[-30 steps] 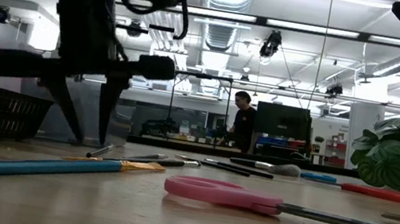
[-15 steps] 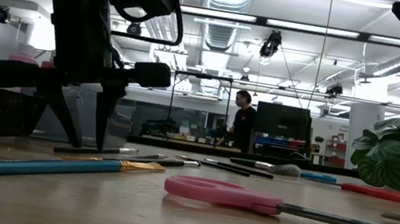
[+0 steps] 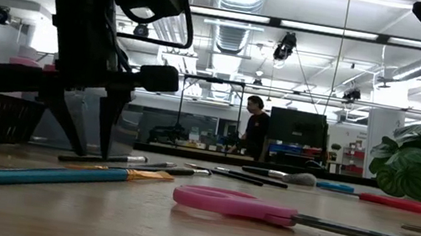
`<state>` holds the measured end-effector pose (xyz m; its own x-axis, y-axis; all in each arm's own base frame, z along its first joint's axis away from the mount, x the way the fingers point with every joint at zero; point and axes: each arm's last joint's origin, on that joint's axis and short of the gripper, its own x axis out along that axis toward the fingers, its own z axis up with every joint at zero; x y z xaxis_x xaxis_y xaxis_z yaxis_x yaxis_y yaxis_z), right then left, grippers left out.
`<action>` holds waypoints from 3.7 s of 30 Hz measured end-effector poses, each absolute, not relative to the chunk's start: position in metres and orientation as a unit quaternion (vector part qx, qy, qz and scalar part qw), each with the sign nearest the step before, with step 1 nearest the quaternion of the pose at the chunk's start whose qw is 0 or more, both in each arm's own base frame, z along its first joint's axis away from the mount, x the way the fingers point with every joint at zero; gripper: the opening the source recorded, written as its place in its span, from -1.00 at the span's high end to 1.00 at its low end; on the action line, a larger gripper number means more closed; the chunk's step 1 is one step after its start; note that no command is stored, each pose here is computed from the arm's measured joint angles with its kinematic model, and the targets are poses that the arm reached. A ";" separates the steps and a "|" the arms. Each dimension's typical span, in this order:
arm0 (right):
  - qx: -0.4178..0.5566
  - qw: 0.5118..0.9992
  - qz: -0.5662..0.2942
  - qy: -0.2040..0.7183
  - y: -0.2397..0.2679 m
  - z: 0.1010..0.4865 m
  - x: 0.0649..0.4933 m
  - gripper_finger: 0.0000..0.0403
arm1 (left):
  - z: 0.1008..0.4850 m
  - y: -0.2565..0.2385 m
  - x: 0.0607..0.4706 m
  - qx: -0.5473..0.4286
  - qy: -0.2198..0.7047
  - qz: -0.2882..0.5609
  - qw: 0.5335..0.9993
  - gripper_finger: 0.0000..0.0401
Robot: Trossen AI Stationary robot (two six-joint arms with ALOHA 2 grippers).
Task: Pick & Place Paint Supplies
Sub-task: Put the black brush into the black bin
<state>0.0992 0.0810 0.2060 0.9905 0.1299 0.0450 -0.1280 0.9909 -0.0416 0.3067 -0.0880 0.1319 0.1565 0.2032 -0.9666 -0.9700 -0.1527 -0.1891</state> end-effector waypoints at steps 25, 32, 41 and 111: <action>-0.020 0.997 0.064 -0.024 0.081 0.206 0.099 -0.69 | 0.132 -0.090 0.306 -0.349 0.532 0.385 0.669 0.48; -0.020 0.997 0.064 -0.024 0.081 0.206 0.099 -0.69 | 0.132 -0.090 0.305 -0.347 0.537 0.382 0.667 0.48; -0.020 0.997 0.065 -0.024 0.081 0.206 0.099 -0.69 | 0.132 -0.090 0.305 -0.352 0.538 0.384 0.662 0.82; -0.019 0.997 0.065 -0.024 0.081 0.206 0.099 -0.69 | 0.238 -0.073 0.304 -0.308 0.391 0.636 0.590 1.00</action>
<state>0.0992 0.0810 0.2059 0.9905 0.1297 0.0447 -0.1279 0.9909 -0.0418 0.3040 -0.0733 0.2378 -0.1139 0.5104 -0.8523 -0.9910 0.0019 0.1336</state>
